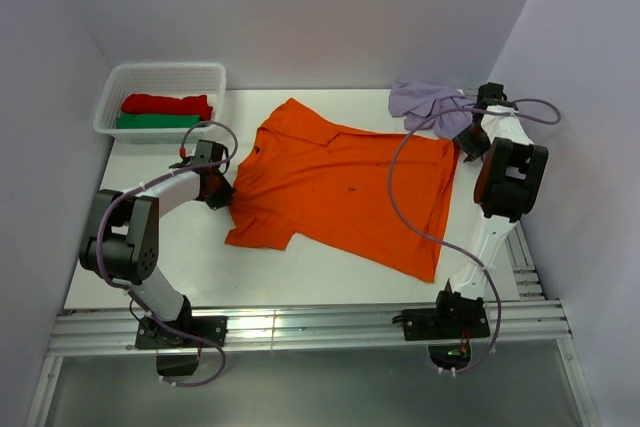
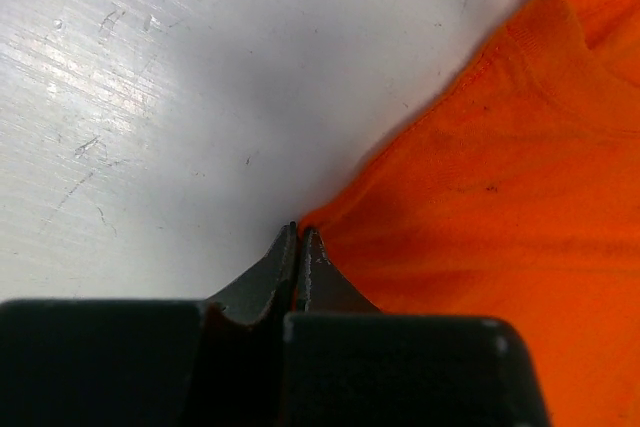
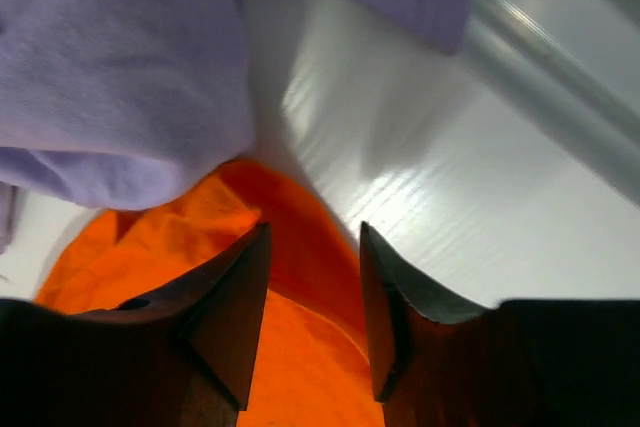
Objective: Roll the t-shirts
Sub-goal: Flatten the tshirt
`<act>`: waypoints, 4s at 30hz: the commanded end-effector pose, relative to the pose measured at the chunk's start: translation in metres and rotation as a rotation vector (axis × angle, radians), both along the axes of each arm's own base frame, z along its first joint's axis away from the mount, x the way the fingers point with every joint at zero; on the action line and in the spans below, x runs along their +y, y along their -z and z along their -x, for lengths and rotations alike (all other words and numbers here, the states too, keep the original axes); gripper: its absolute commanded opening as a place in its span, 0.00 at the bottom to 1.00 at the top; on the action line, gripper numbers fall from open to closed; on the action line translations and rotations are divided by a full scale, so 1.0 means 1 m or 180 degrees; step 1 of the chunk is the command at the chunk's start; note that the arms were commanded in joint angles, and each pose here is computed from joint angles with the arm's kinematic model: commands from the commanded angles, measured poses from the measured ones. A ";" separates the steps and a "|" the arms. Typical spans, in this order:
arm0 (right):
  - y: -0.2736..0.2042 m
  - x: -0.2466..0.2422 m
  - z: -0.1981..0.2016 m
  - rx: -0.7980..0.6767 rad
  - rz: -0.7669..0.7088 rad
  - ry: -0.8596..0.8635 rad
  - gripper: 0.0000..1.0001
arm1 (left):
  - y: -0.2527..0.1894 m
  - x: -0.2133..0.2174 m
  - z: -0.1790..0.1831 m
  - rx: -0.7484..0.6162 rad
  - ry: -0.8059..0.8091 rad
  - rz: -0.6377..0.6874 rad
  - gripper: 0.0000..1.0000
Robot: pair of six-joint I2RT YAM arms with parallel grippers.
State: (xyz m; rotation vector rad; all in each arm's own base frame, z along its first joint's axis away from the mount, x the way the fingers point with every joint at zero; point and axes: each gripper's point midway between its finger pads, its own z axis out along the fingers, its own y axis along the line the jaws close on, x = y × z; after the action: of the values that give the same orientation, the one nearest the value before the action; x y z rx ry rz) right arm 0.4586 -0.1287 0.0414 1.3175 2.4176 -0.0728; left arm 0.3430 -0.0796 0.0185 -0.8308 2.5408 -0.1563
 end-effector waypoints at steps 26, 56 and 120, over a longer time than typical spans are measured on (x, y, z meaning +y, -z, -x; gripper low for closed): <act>0.008 0.058 0.066 0.0177 -0.0156 -0.0292 0.19 | 0.014 0.020 0.035 0.0298 -0.0073 -0.0203 0.00; -0.019 0.076 0.026 -0.0222 -0.0359 -0.0535 0.36 | 0.013 0.022 0.047 0.0348 -0.0027 -0.0208 0.00; -0.112 0.214 0.094 -0.0944 -0.0939 -0.1120 0.46 | -0.064 0.000 0.080 0.0069 0.0485 0.0364 0.63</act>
State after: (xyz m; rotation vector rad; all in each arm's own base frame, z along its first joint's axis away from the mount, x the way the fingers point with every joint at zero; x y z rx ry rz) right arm 0.4237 0.1086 0.1916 0.8120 2.2917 0.7314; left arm 0.2887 -0.0693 0.0876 -0.7061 2.5669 -0.2709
